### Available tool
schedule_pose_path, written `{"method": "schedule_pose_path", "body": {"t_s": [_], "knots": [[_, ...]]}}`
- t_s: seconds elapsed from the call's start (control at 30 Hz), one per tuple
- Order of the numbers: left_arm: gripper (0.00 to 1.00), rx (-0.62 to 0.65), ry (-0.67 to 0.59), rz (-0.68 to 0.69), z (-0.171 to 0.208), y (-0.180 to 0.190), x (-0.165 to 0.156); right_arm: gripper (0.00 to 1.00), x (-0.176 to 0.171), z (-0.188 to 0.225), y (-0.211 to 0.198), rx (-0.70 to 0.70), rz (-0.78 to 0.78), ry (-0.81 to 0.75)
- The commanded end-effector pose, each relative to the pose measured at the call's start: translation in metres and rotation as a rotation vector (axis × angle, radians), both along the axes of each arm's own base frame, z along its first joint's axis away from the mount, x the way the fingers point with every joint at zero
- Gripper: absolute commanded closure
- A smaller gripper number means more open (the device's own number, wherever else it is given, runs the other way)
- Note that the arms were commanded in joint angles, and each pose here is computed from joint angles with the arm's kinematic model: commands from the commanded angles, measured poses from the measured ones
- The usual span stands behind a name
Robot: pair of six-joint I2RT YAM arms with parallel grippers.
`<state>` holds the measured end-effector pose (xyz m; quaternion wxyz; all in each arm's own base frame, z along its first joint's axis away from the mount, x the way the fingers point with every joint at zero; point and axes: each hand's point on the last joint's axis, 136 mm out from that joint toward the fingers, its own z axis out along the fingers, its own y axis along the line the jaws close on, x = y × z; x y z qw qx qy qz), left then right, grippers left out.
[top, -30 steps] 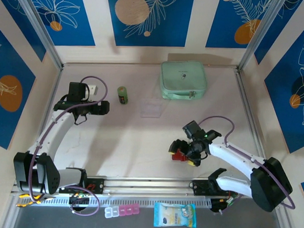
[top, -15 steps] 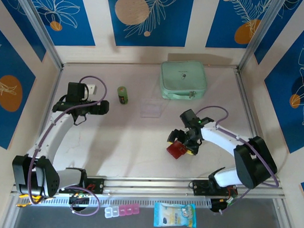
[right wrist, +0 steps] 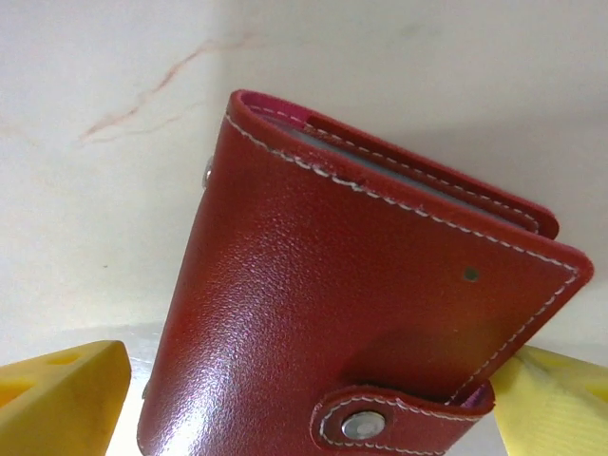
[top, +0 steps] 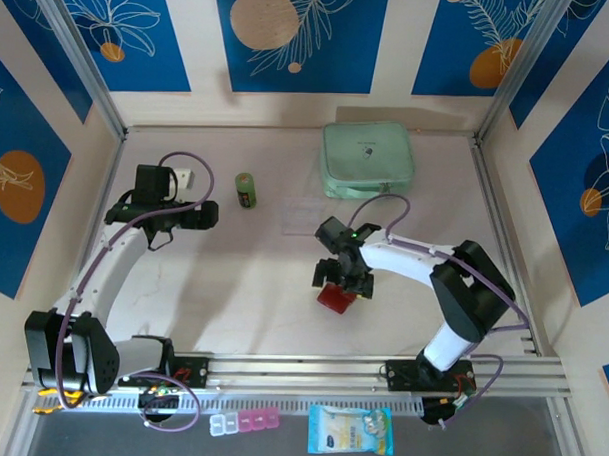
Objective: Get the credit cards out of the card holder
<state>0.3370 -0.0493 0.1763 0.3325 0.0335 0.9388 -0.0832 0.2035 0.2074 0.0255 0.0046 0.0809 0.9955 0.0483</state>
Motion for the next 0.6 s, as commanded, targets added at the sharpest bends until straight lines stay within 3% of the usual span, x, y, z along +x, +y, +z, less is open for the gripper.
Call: {"method": "schedule_pose_path", "body": {"t_s": [0.0,0.3,0.57], "knots": [[0.0,0.002,0.001,-0.009,0.0,-0.001,-0.005,0.04,-0.004,-0.004,-0.001,-0.069,0.003,0.016],[0.0,-0.006,-0.003,-0.012,0.002,-0.003,-0.005,0.05,-0.009,-0.014,-0.005,-0.089,-0.005,0.035],[0.0,0.003,-0.004,-0.007,0.001,-0.001,-0.006,0.21,-0.01,-0.01,-0.001,-0.067,0.015,0.02]]}}
